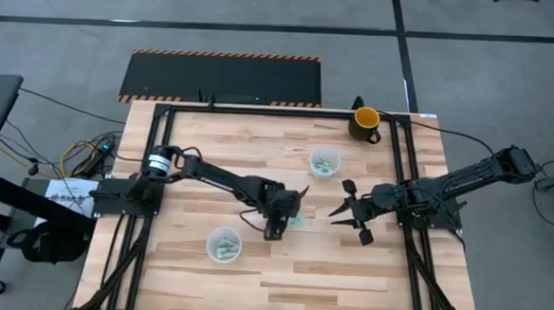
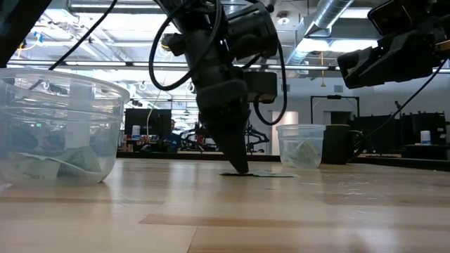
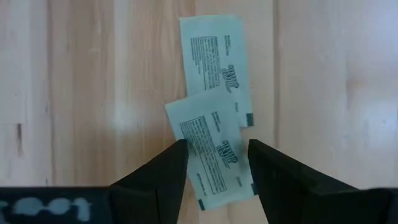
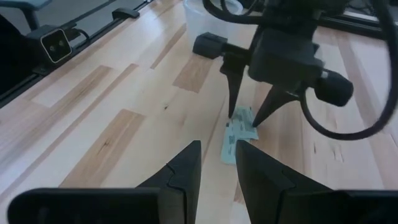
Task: Pick and place Stevia / Truvia into bins
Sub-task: Put the stevia packet into the bottom transparent container
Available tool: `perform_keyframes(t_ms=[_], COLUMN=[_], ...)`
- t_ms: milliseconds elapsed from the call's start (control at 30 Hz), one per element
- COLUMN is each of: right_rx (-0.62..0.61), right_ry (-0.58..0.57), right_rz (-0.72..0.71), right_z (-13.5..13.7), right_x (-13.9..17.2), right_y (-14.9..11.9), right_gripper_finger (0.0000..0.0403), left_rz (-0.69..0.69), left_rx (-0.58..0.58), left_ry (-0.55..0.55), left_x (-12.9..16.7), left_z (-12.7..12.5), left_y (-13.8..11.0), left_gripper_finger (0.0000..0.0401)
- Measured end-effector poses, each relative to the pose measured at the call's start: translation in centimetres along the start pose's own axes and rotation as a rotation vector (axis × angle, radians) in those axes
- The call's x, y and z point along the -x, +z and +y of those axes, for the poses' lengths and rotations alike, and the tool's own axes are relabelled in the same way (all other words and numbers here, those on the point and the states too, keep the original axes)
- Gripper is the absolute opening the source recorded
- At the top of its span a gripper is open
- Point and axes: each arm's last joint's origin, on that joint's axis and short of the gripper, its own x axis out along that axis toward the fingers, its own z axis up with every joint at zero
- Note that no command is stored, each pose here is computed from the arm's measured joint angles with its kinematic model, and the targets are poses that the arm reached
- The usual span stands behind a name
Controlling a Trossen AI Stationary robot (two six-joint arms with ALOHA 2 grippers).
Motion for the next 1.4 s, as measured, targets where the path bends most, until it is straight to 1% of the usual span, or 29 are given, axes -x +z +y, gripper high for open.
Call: perform_keyframes(t_ms=[233,300,400,633,767,867,1033,1400], right_rx=[0.000,0.000,0.000,0.000,0.000,0.000,0.000,0.000], right_ry=[0.001,0.001,0.002,0.001,0.001,0.002,0.001,0.000], right_rz=[0.007,0.008,0.010,0.009,0.009,0.009,0.009,0.001], right_z=[0.0,0.0,0.0,0.0,0.0,0.0,0.0,0.0], right_x=[0.0,0.0,0.0,0.0,0.0,0.0,0.0,0.0], right_y=[-0.1,-0.1,-0.1,-0.1,-0.1,-0.1,-0.1,0.0], right_gripper_finger=[0.0093,0.0093,0.0093,0.0093,0.0093,0.0093,0.0093,0.0093], left_rz=[0.000,0.000,0.000,0.002,0.003,0.003,0.001,-0.065], left_rx=[0.015,0.016,0.020,0.020,0.019,0.018,0.008,-0.046], left_ry=[-0.029,-0.029,-0.027,-0.033,-0.041,-0.043,-0.014,0.126], left_x=[0.0,0.0,0.0,-0.1,-0.1,-0.1,0.0,2.3], left_z=[0.5,0.5,0.6,0.5,0.5,0.4,0.0,-1.2], left_y=[0.1,0.1,0.1,0.1,0.1,0.0,0.0,0.5], left_gripper_finger=[0.0166,0.0158,0.0130,0.0039,0.0007,0.0005,0.0008,0.0008])
